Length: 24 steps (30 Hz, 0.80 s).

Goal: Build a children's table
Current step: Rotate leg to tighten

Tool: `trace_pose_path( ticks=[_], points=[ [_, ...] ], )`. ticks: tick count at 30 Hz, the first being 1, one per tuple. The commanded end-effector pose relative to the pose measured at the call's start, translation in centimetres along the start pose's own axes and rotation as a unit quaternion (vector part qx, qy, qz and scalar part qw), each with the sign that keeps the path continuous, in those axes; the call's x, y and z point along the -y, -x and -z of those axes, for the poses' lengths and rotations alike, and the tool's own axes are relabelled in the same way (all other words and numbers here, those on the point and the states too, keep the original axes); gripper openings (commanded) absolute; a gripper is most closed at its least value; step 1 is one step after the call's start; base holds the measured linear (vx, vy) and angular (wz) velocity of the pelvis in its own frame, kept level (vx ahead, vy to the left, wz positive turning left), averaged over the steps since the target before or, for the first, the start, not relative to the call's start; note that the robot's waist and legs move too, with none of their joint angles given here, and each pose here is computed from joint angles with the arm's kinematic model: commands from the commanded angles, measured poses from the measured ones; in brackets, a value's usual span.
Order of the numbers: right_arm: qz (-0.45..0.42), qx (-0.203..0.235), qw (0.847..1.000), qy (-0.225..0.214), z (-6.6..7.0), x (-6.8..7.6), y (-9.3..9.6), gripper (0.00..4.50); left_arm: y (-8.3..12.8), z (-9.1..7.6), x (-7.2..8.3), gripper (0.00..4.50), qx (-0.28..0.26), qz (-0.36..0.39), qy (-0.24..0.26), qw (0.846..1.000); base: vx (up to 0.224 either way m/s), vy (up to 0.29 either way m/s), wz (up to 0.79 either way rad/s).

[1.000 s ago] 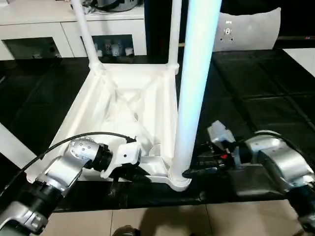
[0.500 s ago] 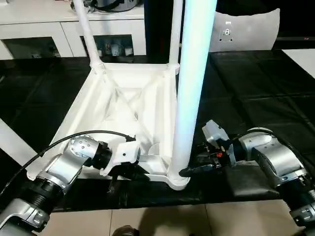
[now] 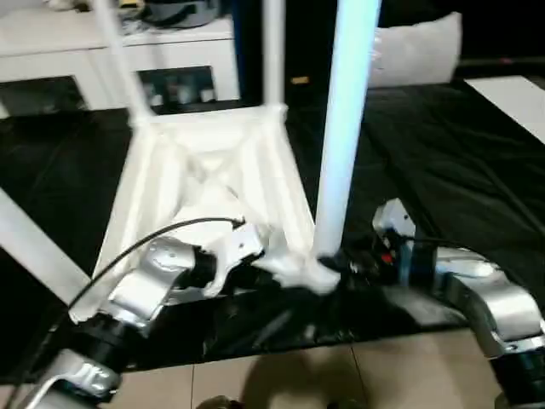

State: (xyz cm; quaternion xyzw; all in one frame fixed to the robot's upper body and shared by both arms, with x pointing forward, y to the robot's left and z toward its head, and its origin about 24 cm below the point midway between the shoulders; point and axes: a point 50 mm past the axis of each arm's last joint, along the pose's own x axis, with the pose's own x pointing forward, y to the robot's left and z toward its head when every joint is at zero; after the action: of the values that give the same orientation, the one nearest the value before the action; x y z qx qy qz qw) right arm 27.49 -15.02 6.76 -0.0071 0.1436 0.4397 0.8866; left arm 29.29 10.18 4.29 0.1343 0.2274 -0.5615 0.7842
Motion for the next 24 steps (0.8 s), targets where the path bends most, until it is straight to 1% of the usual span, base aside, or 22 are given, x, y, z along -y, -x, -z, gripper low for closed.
trace_pose_path(
  ticks=[1,2,3,4,5,7,9,10,11,13,14,15,17,18,19,20,21,23,24],
  points=[
    [-0.093,-0.012,0.995,-0.033,1.0,-5.3,-4.0,1.93,-2.8,-3.8,0.5,0.0,0.065,-0.041,-0.009,0.997,-0.059,0.039,-0.09],
    [-0.061,-0.008,0.997,-0.038,0.9,-5.5,-4.7,1.93,-3.2,-4.1,0.5,0.0,0.067,-0.057,-0.005,0.996,0.0,0.0,0.0],
    [-0.002,-0.001,0.999,-0.046,0.9,-5.6,-5.9,1.93,-3.9,-4.8,0.4,0.0,0.072,-0.084,0.003,0.994,0.0,0.0,0.0],
    [0.016,0.001,0.999,-0.051,0.9,-5.6,-6.3,1.93,-4.1,-5.0,0.4,0.0,0.073,-0.089,0.005,0.993,-0.058,0.038,0.0],
    [0.052,0.001,0.997,-0.062,1.0,-5.7,-7.1,1.93,-4.6,-5.4,0.5,0.0,0.075,-0.098,0.01,0.992,-0.106,0.017,0.15],
    [0.076,0.003,0.995,-0.063,0.9,-5.7,-7.6,1.93,-4.7,-5.6,0.4,0.0,0.078,-0.109,0.012,0.991,-0.066,-0.026,0.18],
    [0.09,0.02,0.993,-0.069,0.5,-5.8,-8.3,1.93,-4.8,-5.8,0.4,0.0,0.084,-0.117,0.014,0.99,0.055,-0.062,-0.23],
    [0.088,0.024,0.993,-0.072,0.4,-5.9,-8.4,2.27,-4.7,-5.9,0.3,0.0,0.086,-0.117,0.016,0.989,0.101,0.035,-0.44],
    [0.088,0.046,0.993,-0.07,0.1,-5.7,-8.2,2.61,-4.4,-5.7,0.2,0.0,0.088,-0.109,0.007,0.99,0.089,0.031,-0.05],
    [0.09,0.055,0.992,-0.071,0.0,-5.4,-7.7,2.64,-4.1,-5.4,0.1,0.0,0.086,-0.107,0.007,0.99,0.044,0.016,-0.03],
    [0.086,0.062,0.992,-0.067,0.0,-5.0,-7.2,2.84,-3.7,-5.1,-0.1,0.0,0.083,-0.105,0.003,0.991,0.0,0.0,0.0],
    [0.08,0.069,0.993,-0.058,0.0,-4.6,-6.5,2.98,-3.3,-4.6,-0.2,0.0,0.078,-0.101,0.0,0.992,0.0,0.0,0.0],
    [0.08,0.075,0.993,-0.046,0.0,-3.9,-5.5,3.11,-2.7,-4.1,-0.4,0.0,0.073,-0.096,-0.004,0.993,0.0,0.0,0.0],
    [0.066,0.081,0.994,-0.037,0.0,-3.2,-4.4,3.18,-2.1,-3.5,-0.5,0.0,0.066,-0.084,-0.008,0.994,0.0,0.0,0.0],
    [0.059,0.082,0.994,-0.031,0.0,-3.0,-3.9,3.31,-1.9,-3.2,-0.5,0.0,0.062,-0.078,-0.01,0.995,0.0,0.0,0.0],
    [0.05,0.083,0.995,-0.022,-0.1,-2.6,-3.3,3.31,-1.5,-2.8,-0.4,0.0,0.058,-0.067,-0.018,0.996,0.0,0.0,0.0],
    [0.034,0.083,0.996,-0.012,-0.2,-2.3,-2.6,3.51,-1.1,-2.4,-0.4,0.0,0.053,-0.053,-0.021,0.997,0.0,0.0,0.0],
    [-0.003,0.075,0.997,0.012,-0.4,-1.6,-1.2,3.62,-0.2,-1.7,-0.2,0.0,0.047,-0.015,-0.044,0.998,0.0,0.0,0.0],
    [-0.015,0.071,0.997,0.018,-0.5,-1.4,-0.8,3.67,0.1,-1.5,-0.1,0.0,0.045,-0.002,-0.051,0.998,0.0,0.0,0.0]
  ],
)
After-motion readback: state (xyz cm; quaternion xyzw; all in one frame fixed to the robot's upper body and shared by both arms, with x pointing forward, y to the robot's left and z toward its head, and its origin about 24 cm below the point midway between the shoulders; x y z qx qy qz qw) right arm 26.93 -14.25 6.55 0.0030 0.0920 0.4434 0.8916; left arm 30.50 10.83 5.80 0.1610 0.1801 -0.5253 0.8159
